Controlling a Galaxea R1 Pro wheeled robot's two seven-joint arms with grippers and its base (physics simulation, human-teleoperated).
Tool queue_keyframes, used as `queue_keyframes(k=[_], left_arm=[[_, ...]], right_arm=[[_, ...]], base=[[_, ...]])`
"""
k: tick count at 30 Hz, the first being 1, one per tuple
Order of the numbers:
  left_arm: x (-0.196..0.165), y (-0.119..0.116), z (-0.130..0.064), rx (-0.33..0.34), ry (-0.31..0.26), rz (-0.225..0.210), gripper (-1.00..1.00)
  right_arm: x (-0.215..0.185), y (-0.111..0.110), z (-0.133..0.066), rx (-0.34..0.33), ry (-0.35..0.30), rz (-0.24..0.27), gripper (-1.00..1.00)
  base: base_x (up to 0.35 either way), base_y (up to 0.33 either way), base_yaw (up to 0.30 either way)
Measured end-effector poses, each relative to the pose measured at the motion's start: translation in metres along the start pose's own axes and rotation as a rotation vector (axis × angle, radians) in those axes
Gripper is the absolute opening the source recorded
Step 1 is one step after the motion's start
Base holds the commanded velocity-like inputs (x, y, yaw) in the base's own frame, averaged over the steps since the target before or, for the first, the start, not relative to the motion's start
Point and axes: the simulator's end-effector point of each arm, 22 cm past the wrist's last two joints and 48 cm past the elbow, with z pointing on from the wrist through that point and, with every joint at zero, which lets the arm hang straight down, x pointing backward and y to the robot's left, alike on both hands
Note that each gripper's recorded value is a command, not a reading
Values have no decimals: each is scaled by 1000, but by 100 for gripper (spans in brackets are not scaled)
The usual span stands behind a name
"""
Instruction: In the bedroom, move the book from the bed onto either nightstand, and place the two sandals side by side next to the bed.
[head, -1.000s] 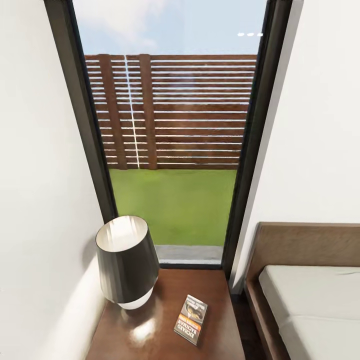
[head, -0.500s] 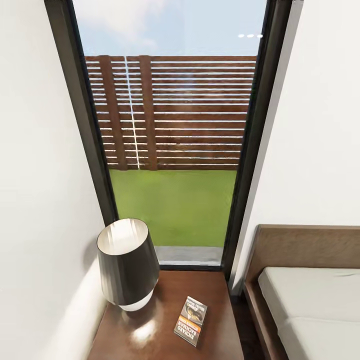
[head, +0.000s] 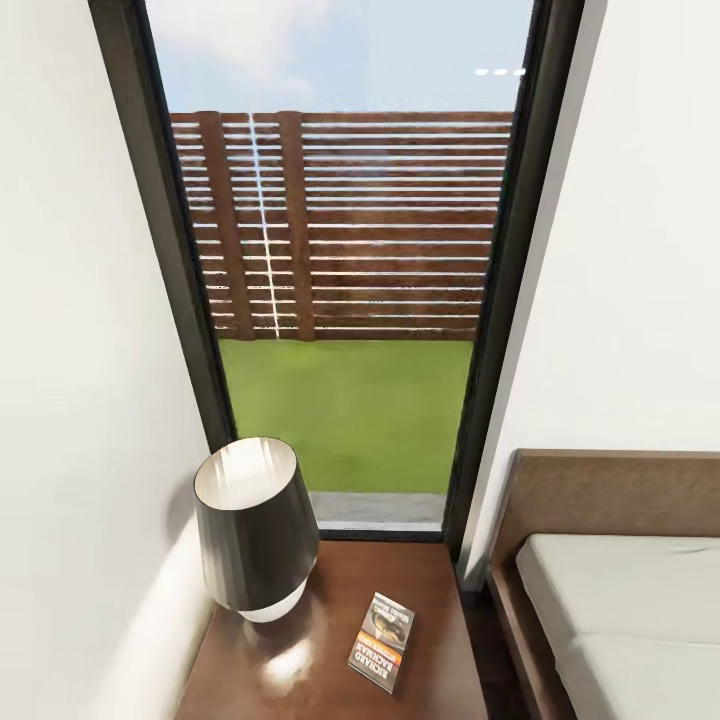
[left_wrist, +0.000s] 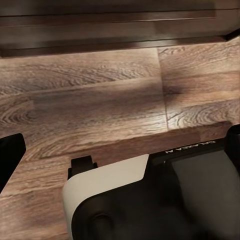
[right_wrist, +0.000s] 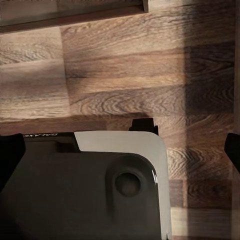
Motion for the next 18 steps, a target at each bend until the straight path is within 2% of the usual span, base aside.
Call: queue_keyframes(k=[18], left_arm=[[0,1,0,-4,-1,-8,100]], right_arm=[[0,1,0,-1,0,5,100]], base=[[0,0,0]])
